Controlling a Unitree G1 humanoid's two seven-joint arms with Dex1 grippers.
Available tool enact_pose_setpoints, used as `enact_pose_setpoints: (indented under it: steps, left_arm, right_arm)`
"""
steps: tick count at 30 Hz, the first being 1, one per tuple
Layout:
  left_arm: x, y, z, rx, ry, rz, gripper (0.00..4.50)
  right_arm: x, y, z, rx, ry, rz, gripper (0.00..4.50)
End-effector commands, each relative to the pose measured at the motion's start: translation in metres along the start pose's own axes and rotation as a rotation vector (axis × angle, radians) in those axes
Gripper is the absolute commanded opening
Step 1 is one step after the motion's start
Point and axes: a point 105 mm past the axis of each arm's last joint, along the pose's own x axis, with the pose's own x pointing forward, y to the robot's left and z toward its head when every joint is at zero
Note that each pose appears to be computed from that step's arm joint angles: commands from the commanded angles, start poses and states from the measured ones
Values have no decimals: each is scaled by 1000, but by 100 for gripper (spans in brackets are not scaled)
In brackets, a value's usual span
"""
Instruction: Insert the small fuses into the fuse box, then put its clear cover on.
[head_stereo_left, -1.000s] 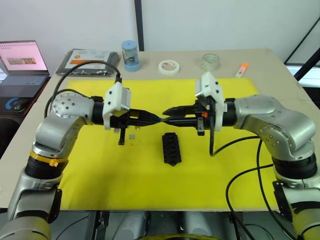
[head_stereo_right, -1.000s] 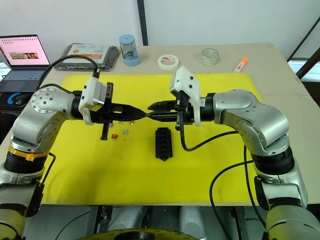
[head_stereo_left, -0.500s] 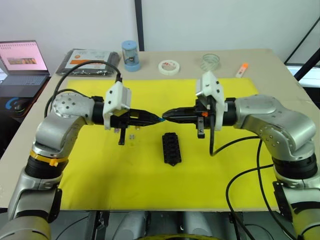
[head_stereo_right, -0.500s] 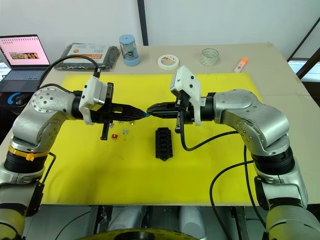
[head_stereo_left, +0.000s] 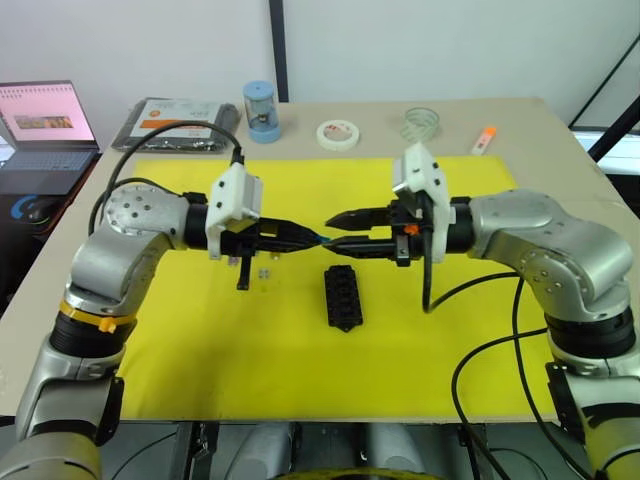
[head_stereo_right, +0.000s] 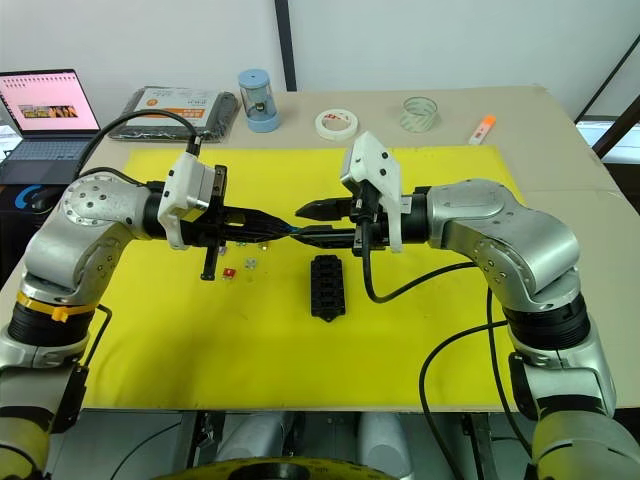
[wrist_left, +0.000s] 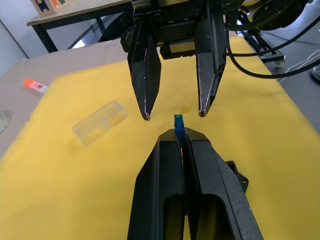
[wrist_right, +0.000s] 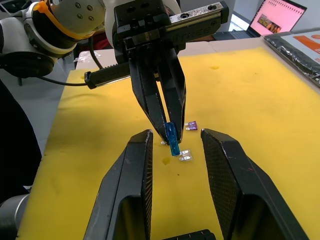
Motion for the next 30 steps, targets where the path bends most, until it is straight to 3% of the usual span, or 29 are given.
enact_pose_setpoints:
  steps: [1,17,25,30]
  left_arm:
    - [-4,3,10,52,-7,13,0]
    - [-3,2,8,47,-5,11,0]
    - [-2,1,8,46,-2,9,0]
    - [-1,0,10,45,-5,6,0]
  right_arm:
    - [-1,2,8,-49,-13,-5,166]
    - [-1,0,1,-53,3,-13,166]
    - [0,1,13,-59,-9,-8,166]
    - [3,1,19,-52,-17,-4,41]
